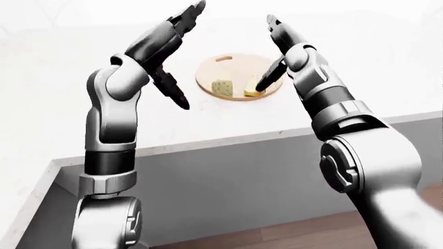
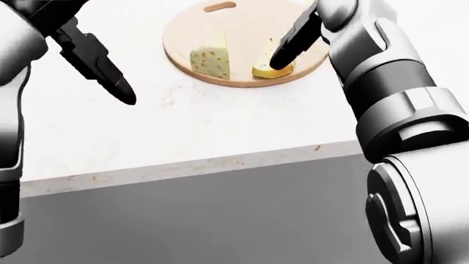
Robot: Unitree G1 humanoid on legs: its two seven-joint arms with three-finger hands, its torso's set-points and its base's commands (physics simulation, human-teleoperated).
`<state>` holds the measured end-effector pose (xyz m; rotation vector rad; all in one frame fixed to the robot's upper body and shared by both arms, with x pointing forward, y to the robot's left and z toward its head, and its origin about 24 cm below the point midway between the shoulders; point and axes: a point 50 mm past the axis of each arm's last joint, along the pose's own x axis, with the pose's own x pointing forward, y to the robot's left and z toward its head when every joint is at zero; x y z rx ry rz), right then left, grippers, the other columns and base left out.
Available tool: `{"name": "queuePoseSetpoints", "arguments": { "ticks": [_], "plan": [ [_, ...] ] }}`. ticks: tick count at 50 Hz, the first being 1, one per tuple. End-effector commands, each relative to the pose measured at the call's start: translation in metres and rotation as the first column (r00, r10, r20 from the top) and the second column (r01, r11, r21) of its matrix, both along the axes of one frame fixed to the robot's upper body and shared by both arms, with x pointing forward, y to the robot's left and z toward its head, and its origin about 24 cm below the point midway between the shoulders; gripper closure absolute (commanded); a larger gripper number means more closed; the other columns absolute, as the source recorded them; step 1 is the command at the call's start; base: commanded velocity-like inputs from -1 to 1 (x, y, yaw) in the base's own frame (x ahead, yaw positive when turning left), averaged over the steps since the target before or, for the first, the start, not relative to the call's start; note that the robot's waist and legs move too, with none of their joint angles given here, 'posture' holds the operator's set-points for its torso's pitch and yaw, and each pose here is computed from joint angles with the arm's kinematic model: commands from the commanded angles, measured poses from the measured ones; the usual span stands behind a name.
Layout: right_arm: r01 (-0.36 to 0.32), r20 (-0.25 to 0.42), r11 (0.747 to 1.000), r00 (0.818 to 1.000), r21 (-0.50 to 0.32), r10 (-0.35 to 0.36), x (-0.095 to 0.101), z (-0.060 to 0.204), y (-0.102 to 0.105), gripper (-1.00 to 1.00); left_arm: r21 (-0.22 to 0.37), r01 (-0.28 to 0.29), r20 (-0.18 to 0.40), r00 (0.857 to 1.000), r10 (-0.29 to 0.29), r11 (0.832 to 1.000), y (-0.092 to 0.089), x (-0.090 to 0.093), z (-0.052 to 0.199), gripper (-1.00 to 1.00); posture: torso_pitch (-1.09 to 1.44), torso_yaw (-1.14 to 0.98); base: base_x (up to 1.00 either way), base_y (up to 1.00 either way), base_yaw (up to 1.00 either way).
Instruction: Place the bread and cheese on the cutting board.
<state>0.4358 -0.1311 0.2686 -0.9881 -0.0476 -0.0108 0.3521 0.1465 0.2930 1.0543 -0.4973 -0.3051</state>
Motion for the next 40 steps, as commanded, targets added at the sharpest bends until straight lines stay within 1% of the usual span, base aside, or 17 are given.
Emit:
{"name": "queuePoseSetpoints", "arguments": {
  "ticks": [1, 2, 4, 6, 9, 15, 20, 21, 22, 23, 24, 26, 27, 30, 32, 34, 40],
  "plan": [
    [-0.058, 0.121, 0.997, 0.991, 0.052, 0.051, -0.004, 0.033, 0.003, -1.00, -0.091, 0.008, 0.077, 0.997, -0.001, 0.996, 0.004, -0.017, 0.027, -1.00, 0.00, 0.00, 0.00, 0.00, 0.00],
    [-0.076, 0.136, 0.994, 0.989, 0.076, 0.065, -0.005, 0.034, 0.002, -1.00, -0.112, 0.007, 0.092, 0.996, 0.003, 0.994, 0.006, -0.023, 0.029, -1.00, 0.00, 0.00, 0.00, 0.00, 0.00],
    [-0.108, 0.189, 0.986, 0.978, 0.126, 0.083, -0.009, 0.044, -0.002, -1.00, -0.213, 0.020, 0.099, 0.995, 0.001, 0.977, 0.008, -0.036, 0.039, -1.00, 0.00, 0.00, 0.00, 0.00, 0.00],
    [-0.128, 0.227, 0.979, 0.970, 0.158, 0.090, -0.019, 0.052, -0.006, -1.00, -0.262, 0.029, 0.117, 0.993, 0.002, 0.965, 0.008, -0.046, 0.043, -1.00, 0.00, 0.00, 0.00, 0.00, 0.00],
    [-0.158, 0.283, 0.968, 0.954, 0.197, 0.098, -0.054, 0.064, -0.013, -1.00, -0.357, 0.058, 0.130, 0.991, -0.012, 0.932, 0.005, -0.064, 0.042, -1.00, 0.00, 0.00, 0.00, 0.00, 0.00],
    [-0.207, 0.360, 0.952, 0.926, 0.226, 0.116, -0.112, 0.058, -0.016, -1.00, -0.406, 0.068, 0.152, 0.988, -0.006, 0.911, 0.003, -0.096, 0.023, -1.00, 0.00, 0.00, 0.00, 0.00, 0.00],
    [-0.257, 0.421, 0.934, 0.897, 0.247, 0.135, -0.153, 0.039, -0.011, -1.00, -0.505, 0.117, 0.176, 0.984, -0.030, 0.855, 0.000, -0.132, 0.004, -1.00, 0.00, 0.00, 0.00, 0.00, 0.00],
    [-0.276, 0.437, 0.928, 0.888, 0.251, 0.146, -0.160, 0.035, -0.011, -1.00, -0.536, 0.117, 0.168, 0.985, -0.030, 0.836, 0.002, -0.136, -0.002, -1.00, 0.00, 0.00, 0.00, 0.00, 0.00],
    [-0.288, 0.451, 0.917, 0.882, 0.276, 0.141, -0.165, 0.034, -0.014, -1.00, -0.523, 0.110, 0.205, 0.979, -0.001, 0.845, 0.004, -0.140, -0.007, -1.00, 0.00, 0.00, 0.00, 0.00, 0.00],
    [-0.293, 0.462, 0.913, 0.876, 0.285, 0.137, -0.169, 0.033, -0.016, -1.00, -0.550, 0.109, 0.198, 0.980, 0.002, 0.828, 0.006, -0.141, -0.010, -1.00, 0.00, 0.00, 0.00, 0.00, 0.00],
    [-0.305, 0.472, 0.903, 0.871, 0.304, 0.136, -0.176, 0.029, -0.018, -1.00, -0.555, 0.097, 0.229, 0.973, 0.039, 0.826, 0.011, -0.140, -0.013, -1.00, 0.00, 0.00, 0.00, 0.00, 0.00],
    [-0.330, 0.501, 0.891, 0.854, 0.312, 0.141, -0.189, 0.021, -0.018, -1.00, -0.606, 0.083, 0.239, 0.968, 0.081, 0.791, 0.020, -0.140, -0.014, -1.00, 0.00, 0.00, 0.00, 0.00, 0.00],
    [-0.340, 0.508, 0.882, 0.850, 0.325, 0.140, -0.194, 0.017, -0.018, -1.00, -0.628, 0.079, 0.241, 0.966, 0.097, 0.774, 0.024, -0.142, -0.015, -1.00, 0.00, 0.00, 0.00, 0.00, 0.00],
    [-0.353, 0.528, 0.872, 0.839, 0.339, 0.134, -0.198, 0.008, -0.017, -1.00, -0.632, 0.088, 0.259, 0.960, 0.103, 0.770, 0.022, -0.150, -0.021, -1.00, 0.00, 0.00, 0.00, 0.00, 0.00],
    [-0.363, 0.548, 0.856, 0.828, 0.368, 0.116, -0.201, 0.004, -0.019, -1.00, -0.660, 0.084, 0.248, 0.962, 0.111, 0.747, 0.023, -0.152, -0.026, -1.00, 0.00, 0.00, 0.00, 0.00, 0.00],
    [-0.354, 0.546, 0.857, 0.831, 0.374, 0.105, -0.201, -0.007, -0.019, -1.00, -0.657, 0.076, 0.251, 0.960, 0.122, 0.750, 0.023, -0.150, -0.037, -1.00, 0.00, 0.00, 0.00, 0.00, 0.00],
    [-0.346, 0.537, 0.853, 0.838, 0.390, 0.094, -0.202, -0.024, -0.020, -1.00, -0.683, 0.079, 0.228, 0.968, 0.109, 0.726, 0.020, -0.151, -0.055, -1.00, 0.00, 0.00, 0.00, 0.00, 0.00]
  ]
}}
